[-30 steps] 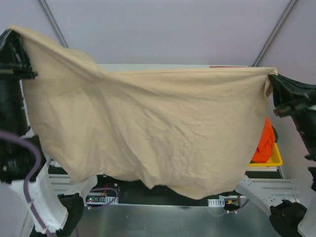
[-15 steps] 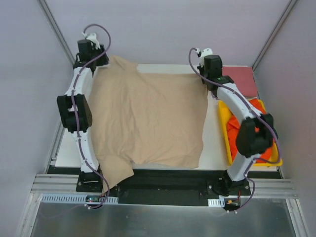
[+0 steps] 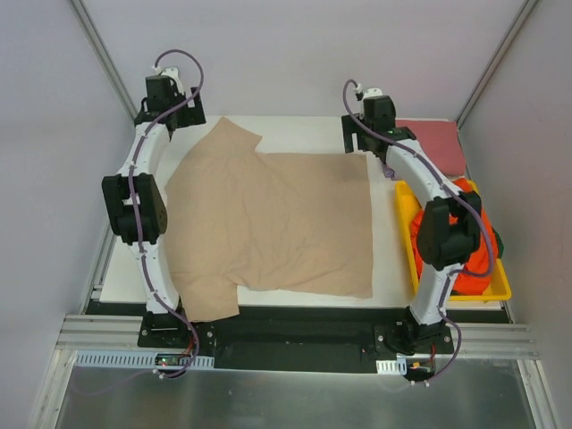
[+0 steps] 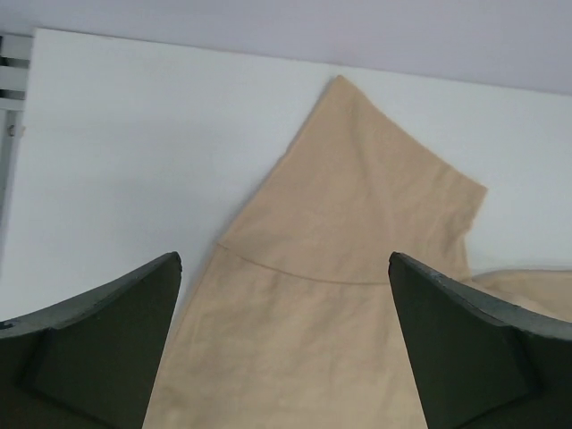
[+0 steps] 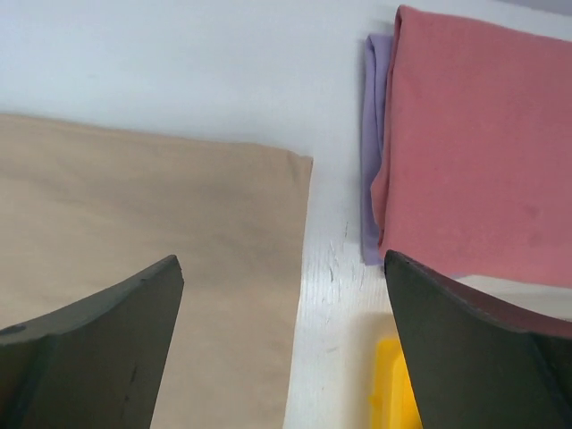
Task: Fold and stack the t-shirts
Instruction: Flatten out the tshirt
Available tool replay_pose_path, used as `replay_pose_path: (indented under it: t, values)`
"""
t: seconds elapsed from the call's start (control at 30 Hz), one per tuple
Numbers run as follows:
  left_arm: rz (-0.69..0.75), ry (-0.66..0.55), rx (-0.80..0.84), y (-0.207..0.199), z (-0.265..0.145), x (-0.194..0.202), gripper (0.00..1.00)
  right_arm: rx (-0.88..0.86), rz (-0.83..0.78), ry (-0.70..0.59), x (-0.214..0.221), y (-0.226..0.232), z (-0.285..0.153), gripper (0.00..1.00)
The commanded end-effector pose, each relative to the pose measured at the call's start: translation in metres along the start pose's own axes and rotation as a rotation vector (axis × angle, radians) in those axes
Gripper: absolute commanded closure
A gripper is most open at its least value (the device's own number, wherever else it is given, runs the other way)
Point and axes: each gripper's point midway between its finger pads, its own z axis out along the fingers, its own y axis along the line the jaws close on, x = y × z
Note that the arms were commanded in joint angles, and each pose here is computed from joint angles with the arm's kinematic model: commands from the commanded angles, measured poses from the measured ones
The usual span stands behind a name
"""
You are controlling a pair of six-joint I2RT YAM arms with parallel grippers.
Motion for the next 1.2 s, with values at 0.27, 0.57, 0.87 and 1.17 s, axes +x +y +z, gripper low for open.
replay_pose_path:
  t: [0.27, 0.57, 0.87, 1.17]
  values:
    - [-0.341, 0.084, 0.028, -0.032, -0.173, 0.067, 0.01, -0.4, 0.353, 0.095, 0.065, 0.078, -0.139, 0.04]
    - [-0.378, 0.272, -0.1, -0.005, -0.146, 0.139, 0.01, -0.307, 0.292, 0.281, 0.123, 0.091, -0.093, 0.04]
    - [-0.44, 0.443, -0.128, 0.011, -0.085, 0.163, 0.01, -0.26, 0.305, 0.454, 0.149, 0.092, -0.036, 0.04]
    - [-0.465, 0.534, -0.169, 0.023, -0.036, 0.174, 0.01, -0.276, 0.399, 0.529, 0.148, 0.082, 0.006, 0.04]
